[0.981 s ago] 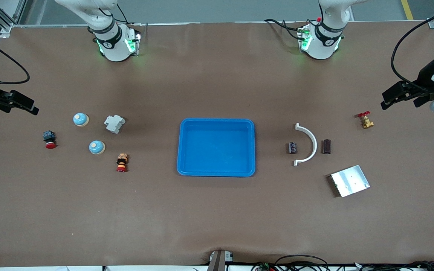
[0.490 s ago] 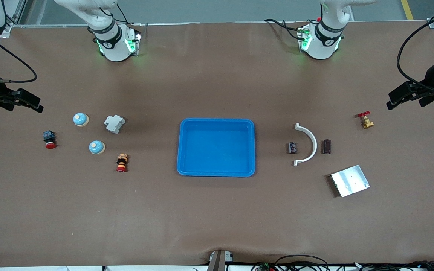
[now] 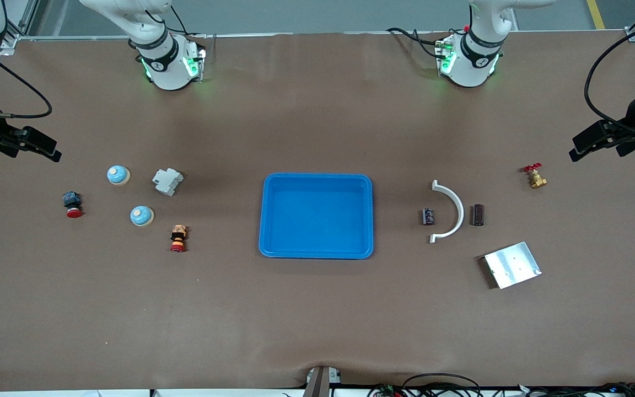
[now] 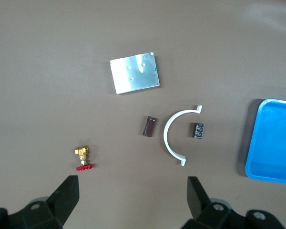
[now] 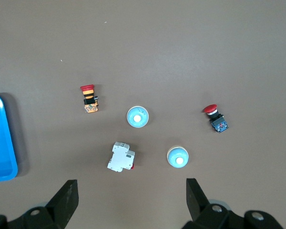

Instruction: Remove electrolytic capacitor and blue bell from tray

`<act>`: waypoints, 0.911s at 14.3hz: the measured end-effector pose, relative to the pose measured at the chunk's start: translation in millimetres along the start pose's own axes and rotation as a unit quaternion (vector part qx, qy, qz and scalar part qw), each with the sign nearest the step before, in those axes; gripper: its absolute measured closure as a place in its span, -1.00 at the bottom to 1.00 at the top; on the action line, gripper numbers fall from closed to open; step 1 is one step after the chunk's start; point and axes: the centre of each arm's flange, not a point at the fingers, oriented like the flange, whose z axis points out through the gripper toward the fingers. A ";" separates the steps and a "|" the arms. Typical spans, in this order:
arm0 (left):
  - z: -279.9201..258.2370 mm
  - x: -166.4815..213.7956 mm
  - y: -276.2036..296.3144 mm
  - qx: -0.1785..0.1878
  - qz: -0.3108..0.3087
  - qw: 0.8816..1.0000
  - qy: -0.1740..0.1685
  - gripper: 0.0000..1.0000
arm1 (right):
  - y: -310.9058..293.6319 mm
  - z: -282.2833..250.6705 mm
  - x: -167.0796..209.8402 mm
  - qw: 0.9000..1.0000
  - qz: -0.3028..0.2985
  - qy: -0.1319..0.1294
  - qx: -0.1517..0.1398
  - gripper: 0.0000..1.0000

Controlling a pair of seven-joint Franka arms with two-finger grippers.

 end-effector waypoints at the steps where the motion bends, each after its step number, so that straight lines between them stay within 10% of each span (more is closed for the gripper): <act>1: 0.3 0.1 0.0 0.000 0.000 1.000 0.000 -1.00 | 0.0 0.0 -0.1 1.000 0.004 0.000 0.000 -1.00; 13: 0.4 0.2 0.0 0.000 0.000 1.000 0.000 -1.00 | -0.1 -1.5 0.9 1.000 0.008 0.005 0.000 -1.00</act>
